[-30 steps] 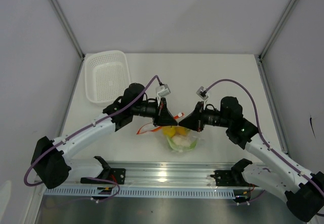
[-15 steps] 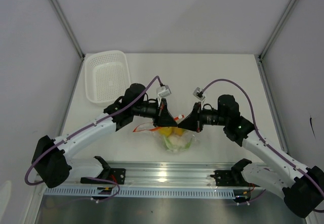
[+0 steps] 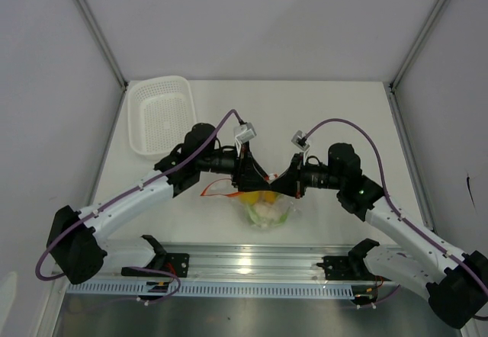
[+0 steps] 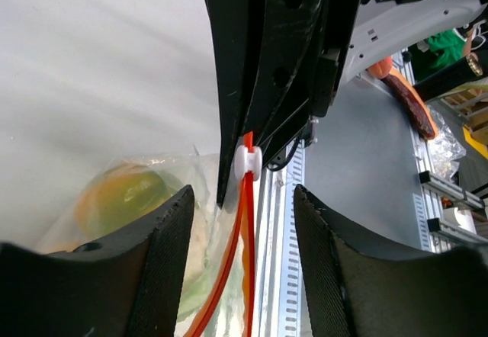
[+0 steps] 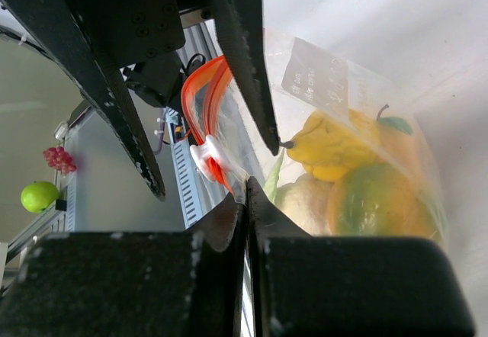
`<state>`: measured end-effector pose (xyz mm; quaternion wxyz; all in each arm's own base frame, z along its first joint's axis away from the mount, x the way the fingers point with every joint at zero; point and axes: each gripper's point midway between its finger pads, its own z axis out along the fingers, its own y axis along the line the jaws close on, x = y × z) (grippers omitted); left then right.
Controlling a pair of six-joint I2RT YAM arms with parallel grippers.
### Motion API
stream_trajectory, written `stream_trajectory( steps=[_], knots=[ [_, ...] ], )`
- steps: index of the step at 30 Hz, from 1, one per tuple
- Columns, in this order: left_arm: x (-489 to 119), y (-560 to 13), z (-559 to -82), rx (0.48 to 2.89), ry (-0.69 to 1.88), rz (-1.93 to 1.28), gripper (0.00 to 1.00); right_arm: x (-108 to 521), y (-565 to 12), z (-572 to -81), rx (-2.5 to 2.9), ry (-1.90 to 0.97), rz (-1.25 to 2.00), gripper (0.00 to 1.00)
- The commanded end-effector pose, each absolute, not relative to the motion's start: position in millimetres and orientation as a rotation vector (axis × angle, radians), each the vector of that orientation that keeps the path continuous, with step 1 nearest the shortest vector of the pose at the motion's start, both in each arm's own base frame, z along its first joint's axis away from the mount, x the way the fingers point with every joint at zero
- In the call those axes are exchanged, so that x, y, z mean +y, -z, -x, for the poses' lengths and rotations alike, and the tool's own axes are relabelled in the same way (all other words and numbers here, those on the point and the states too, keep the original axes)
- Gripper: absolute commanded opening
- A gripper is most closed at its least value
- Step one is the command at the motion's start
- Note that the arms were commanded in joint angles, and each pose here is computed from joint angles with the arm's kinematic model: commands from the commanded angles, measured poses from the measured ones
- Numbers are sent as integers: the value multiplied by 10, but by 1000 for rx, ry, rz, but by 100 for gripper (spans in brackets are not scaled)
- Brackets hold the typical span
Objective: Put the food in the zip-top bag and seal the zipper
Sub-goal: Adjust the zipper food storage bag at the center of the board.
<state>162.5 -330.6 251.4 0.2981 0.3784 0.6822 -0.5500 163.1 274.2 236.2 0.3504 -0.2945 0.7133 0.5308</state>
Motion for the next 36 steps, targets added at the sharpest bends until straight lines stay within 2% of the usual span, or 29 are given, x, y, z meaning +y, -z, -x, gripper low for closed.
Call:
stream_trajectory(
  steps=[1,10,13,14,17,18,20,21,22,26,30,36],
  knots=[
    [-3372,-2872,-1684,1687,1476,-985,56,2745,-2512,-1673,1787,-1355,745,0],
    [-3364,-2951,-1810,1658,1412,-927,57,2792,-2536,-1674,1799,-1371,716,0],
    [-3370,-2960,-1798,1646,1420,-937,53,2817,-2579,-1663,1779,-1398,716,0],
    [-3371,-2956,-1798,1646,1421,-936,47,2829,-2576,-1642,1783,-1416,720,0],
    [-3374,-2953,-1775,1644,1434,-945,40,2850,-2557,-1650,1794,-1420,711,0],
    [-3373,-2939,-1768,1647,1436,-951,31,2852,-2559,-1656,1793,-1421,704,0],
    [-3369,-2933,-1768,1655,1432,-952,20,2854,-2601,-1672,1788,-1426,674,0],
    [-3365,-2920,-1764,1664,1431,-953,7,2843,-2597,-1731,1791,-1404,632,0],
    [-3360,-2913,-1767,1669,1427,-950,1,2836,-2601,-1753,1805,-1409,580,0],
    [-3356,-2881,-1799,1714,1407,-939,1,2805,-2766,-1800,1742,-1396,475,0],
    [-3348,-2826,-1884,1777,1362,-901,1,2676,-2729,-2095,1798,-1209,219,0],
    [-3362,-2714,-2003,1892,1309,-856,1,2509,-2606,-2268,1847,-1044,4,0]
  ],
)
